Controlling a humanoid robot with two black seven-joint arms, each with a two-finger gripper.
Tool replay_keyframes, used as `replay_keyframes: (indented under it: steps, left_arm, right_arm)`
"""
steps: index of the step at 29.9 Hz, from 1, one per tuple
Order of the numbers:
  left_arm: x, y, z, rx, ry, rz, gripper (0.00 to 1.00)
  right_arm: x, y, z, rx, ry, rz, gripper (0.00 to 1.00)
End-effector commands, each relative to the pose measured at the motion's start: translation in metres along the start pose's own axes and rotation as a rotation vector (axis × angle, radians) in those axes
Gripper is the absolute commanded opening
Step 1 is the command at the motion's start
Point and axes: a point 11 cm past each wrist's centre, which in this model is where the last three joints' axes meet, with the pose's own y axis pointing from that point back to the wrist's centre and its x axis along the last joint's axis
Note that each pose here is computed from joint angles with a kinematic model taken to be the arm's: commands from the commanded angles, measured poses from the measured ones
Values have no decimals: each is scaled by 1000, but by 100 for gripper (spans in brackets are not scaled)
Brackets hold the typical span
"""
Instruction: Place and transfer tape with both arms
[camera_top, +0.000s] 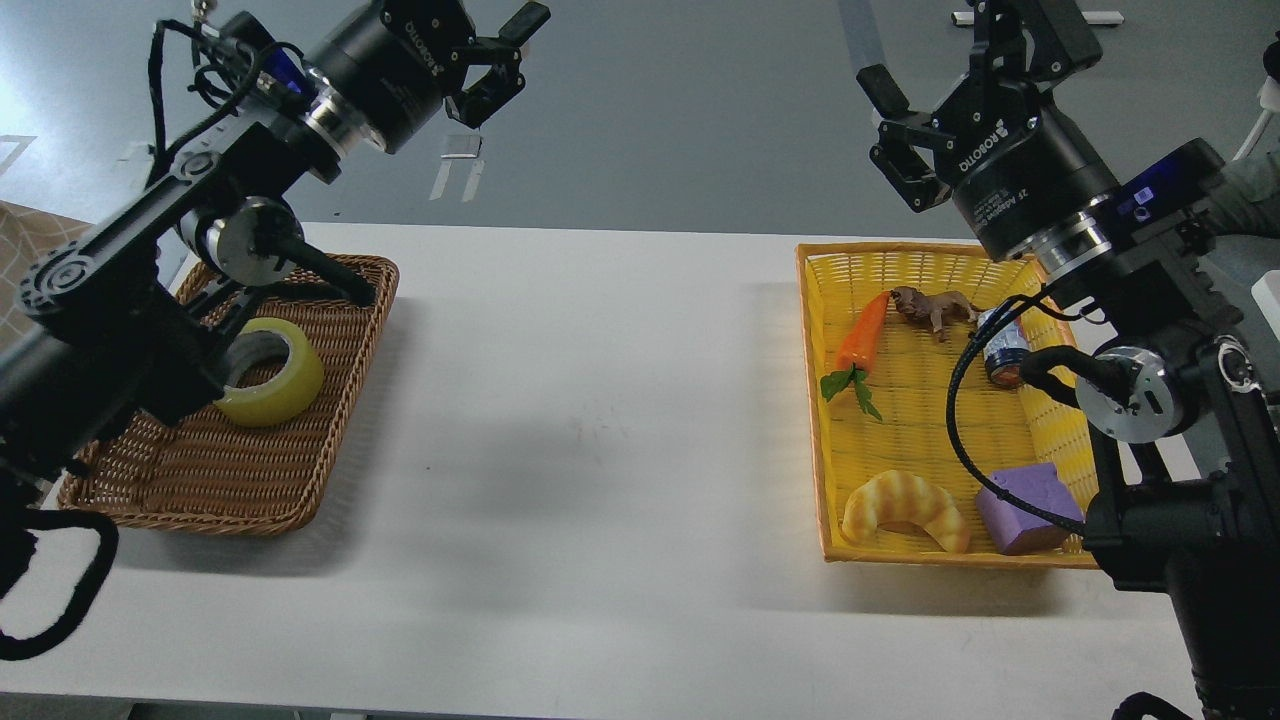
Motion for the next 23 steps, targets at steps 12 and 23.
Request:
replay_keyframes:
  steps: [12, 23]
  left_arm:
    - [-14, 33, -32, -49, 201, 42, 98]
    - [-11, 33, -18, -94, 191, 49, 98]
  right_arm:
    - [-13, -14, -7, 45, -33, -30, 100]
    - [-14, -17, 6, 11, -48, -28, 100]
